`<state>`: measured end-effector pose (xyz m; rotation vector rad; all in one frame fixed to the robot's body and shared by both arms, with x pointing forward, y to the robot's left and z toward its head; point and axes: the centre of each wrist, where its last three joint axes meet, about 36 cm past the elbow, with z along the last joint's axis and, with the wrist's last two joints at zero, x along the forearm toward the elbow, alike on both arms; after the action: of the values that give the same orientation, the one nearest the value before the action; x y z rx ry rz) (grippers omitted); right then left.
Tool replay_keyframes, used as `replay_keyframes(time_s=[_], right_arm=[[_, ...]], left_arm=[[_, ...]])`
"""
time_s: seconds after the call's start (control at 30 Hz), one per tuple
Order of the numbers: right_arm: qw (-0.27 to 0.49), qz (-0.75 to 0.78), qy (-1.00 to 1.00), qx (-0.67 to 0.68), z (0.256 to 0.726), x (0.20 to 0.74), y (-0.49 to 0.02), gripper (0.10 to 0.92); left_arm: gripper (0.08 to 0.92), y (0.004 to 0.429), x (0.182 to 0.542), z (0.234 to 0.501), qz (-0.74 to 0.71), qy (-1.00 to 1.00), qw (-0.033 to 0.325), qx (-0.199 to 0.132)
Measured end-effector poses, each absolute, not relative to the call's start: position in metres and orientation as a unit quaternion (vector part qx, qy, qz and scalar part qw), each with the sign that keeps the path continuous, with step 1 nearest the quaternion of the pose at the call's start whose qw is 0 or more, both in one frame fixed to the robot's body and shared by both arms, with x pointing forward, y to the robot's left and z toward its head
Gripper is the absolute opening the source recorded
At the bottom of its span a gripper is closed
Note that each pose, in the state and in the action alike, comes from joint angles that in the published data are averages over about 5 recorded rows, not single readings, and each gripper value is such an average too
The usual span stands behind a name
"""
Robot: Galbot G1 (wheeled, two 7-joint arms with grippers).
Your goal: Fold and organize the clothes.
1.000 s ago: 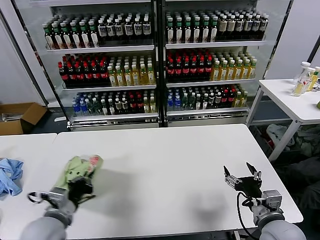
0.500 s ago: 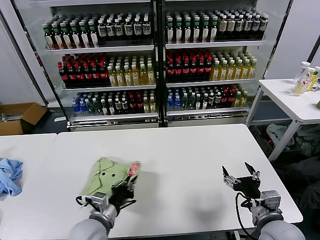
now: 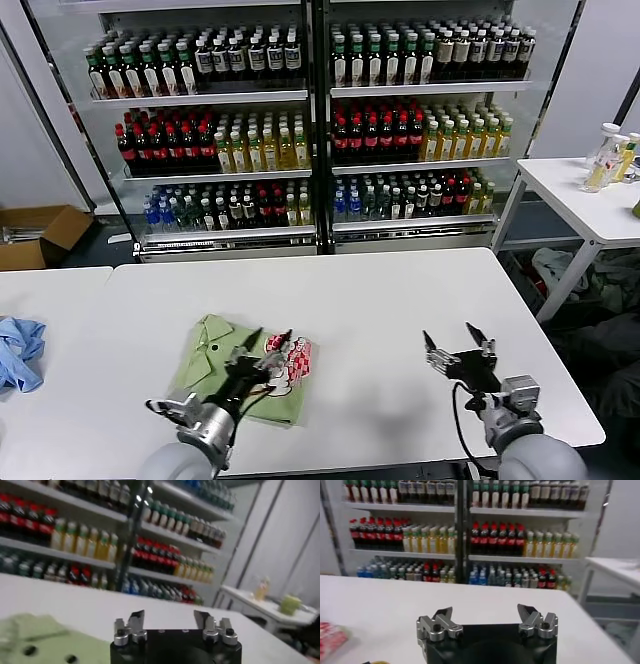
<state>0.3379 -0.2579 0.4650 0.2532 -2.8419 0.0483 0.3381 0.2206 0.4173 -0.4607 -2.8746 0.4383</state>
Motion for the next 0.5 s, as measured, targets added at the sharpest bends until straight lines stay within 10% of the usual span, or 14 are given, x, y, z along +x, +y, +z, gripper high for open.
replay_keyframes(time_s=[0.5], right_arm=[[0.194,-0.074,-0.960,0.185,0.420,0.378,-0.133,0.823]], left_arm=[[0.823,0.306,0.323,0.414,0.113,-0.992,0.050,0.004]])
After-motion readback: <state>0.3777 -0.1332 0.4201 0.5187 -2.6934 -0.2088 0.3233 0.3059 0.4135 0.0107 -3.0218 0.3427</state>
